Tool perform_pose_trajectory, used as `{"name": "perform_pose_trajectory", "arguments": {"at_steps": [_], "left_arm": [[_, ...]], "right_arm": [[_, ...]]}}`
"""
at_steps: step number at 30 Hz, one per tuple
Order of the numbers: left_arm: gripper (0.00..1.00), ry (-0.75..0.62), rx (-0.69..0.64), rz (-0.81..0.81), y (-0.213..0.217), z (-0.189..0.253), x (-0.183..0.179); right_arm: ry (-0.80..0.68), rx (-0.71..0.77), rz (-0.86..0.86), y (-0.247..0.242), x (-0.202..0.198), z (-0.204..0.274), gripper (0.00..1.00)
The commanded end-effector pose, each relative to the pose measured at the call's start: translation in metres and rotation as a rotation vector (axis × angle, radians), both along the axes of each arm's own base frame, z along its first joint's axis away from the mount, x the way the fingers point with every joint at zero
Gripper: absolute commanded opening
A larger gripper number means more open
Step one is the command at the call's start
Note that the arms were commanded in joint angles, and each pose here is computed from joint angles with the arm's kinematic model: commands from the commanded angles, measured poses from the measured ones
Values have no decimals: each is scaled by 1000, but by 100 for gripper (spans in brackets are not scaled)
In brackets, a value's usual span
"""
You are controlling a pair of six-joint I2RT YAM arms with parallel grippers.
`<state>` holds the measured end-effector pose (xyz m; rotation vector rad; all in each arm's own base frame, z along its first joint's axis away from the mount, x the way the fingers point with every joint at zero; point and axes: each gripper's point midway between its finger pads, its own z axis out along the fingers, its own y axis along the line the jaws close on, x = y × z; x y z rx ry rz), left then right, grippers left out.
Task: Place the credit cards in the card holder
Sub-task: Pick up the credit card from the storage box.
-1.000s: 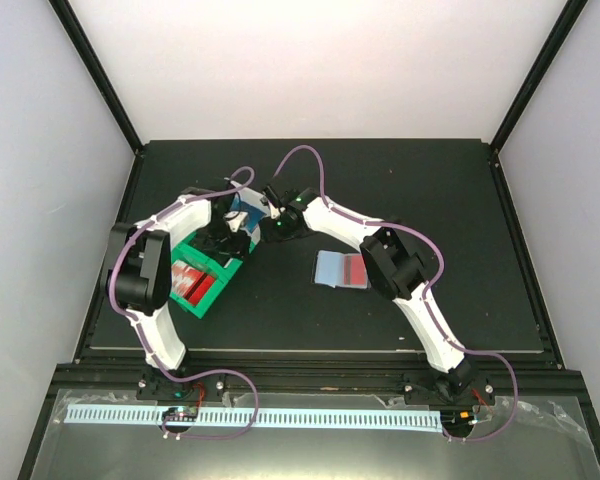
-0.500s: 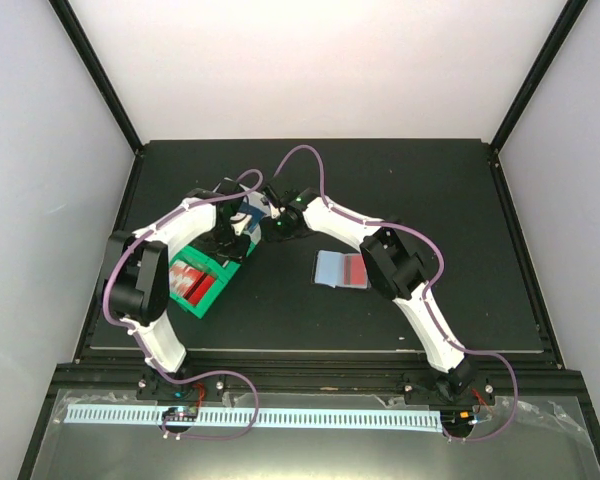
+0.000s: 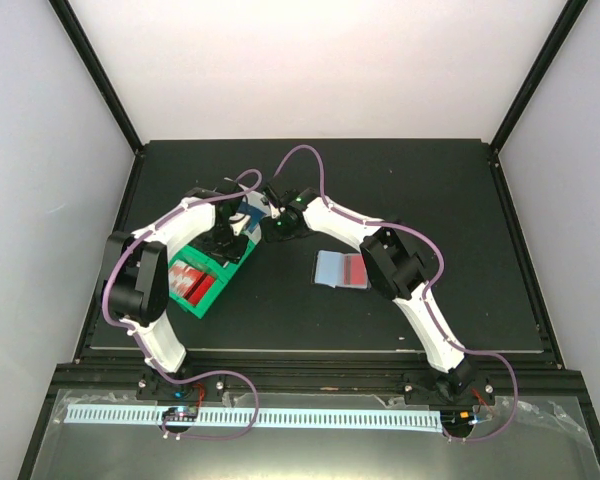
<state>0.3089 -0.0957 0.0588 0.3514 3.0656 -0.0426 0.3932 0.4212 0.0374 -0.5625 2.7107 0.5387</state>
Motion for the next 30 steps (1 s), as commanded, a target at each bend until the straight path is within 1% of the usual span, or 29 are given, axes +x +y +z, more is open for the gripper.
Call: {"name": "perform_pose_trajectory", "arguments": {"at_steps": [1, 2, 4, 6, 8, 12, 15, 17, 22, 26, 30], "left_arm": [[28, -49, -18, -3, -4, 25, 6], [31, -55, -19, -7, -4, 25, 7], [47, -59, -5, -10, -2, 22, 9], [57, -50, 9, -11, -1, 14, 12], [62, -41, 26, -11, 0, 3, 14], [66, -27, 27, -19, -1, -10, 18], [67, -9, 1, -29, -6, -15, 16], [64, 1, 0, -29, -6, -18, 13], [55, -18, -14, -27, -6, -5, 9], [48, -21, -54, -34, -12, 7, 4], [41, -26, -51, -29, -10, 12, 2]], "right_arm": [[10, -24, -13, -1, -1, -14, 59], [10, -24, -12, -1, -1, -14, 59], [10, -25, -10, -1, -1, -14, 59], [13, -25, -9, -1, -1, -15, 59], [16, -27, -8, -1, -2, -16, 59], [16, -29, -6, -1, -2, -17, 59], [19, -27, -6, -1, -2, -18, 59], [20, -26, -7, -1, -2, -18, 59], [21, -28, -7, -1, -2, -18, 59], [19, -30, -9, -1, -1, -18, 59], [21, -29, -9, 0, -2, -19, 59]]}}
